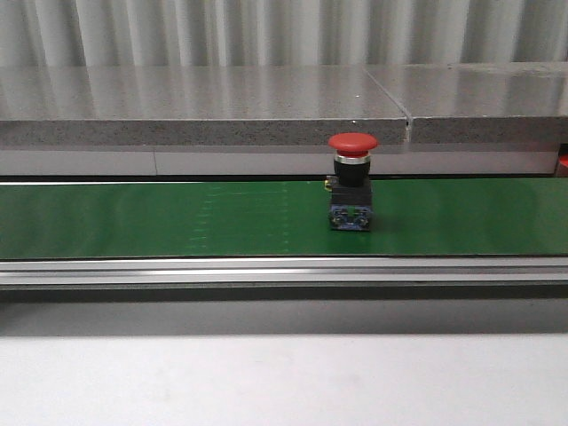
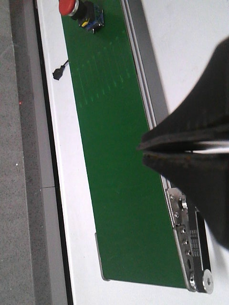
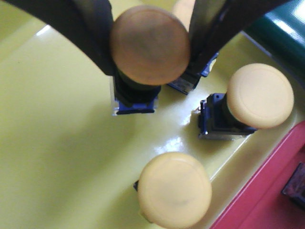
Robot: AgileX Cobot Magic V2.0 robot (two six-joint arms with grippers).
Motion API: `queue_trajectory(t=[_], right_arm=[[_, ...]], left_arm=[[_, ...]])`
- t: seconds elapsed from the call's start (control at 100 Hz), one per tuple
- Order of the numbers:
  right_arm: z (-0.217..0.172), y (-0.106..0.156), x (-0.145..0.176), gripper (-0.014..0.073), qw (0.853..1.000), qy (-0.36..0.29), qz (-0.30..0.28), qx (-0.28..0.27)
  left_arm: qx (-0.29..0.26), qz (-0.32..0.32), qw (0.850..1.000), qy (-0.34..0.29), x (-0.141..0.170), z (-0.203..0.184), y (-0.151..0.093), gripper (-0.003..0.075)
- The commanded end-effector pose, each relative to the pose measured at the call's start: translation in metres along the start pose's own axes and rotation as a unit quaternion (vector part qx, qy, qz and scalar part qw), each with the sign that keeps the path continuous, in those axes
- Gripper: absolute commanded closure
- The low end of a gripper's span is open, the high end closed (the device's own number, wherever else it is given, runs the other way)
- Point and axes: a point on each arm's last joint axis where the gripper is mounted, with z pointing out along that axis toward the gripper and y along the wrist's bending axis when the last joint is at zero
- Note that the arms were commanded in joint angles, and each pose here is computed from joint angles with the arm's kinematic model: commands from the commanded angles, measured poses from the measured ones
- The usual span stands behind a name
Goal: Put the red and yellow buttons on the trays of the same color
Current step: 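Carry the yellow button into the yellow tray and open the right gripper, then move the right gripper back over the belt toward the red button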
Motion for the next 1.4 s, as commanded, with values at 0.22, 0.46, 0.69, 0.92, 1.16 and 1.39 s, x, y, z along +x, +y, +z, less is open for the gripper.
queue_trajectory(t=[0.22, 0.46, 0.69, 0.92, 1.16, 1.39], right_arm=[[-0.003, 0.002, -0.012, 0.0307, 0.999, -0.04, 0.011, -0.016], [-0.003, 0.003, -0.014, 0.0304, 0.998, -0.052, 0.01, -0.018], [-0.003, 0.003, -0.014, 0.0233, 0.998, -0.052, 0.011, -0.018], [-0.003, 0.003, -0.014, 0.0074, 0.998, -0.053, 0.011, -0.018], [-0.016, 0.001, -0.015, 0.0074, 0.997, -0.082, -0.001, -0.012], [-0.047, 0.0, -0.009, 0.0075, 0.992, -0.125, -0.006, -0.017]], left_arm=[[0.004, -0.005, 0.999, -0.043, -0.013, -0.004, -0.001, 0.0741], [0.004, -0.005, 0.999, -0.043, -0.013, -0.004, -0.001, 0.0741], [0.004, -0.005, 0.999, -0.043, -0.013, -0.004, -0.001, 0.0741], [0.004, -0.005, 0.999, -0.043, -0.013, -0.004, -0.001, 0.0741], [0.004, -0.005, 0.999, -0.043, -0.013, -0.004, -0.001, 0.0741], [0.004, -0.005, 0.999, -0.043, -0.013, -0.004, -0.001, 0.0741]])
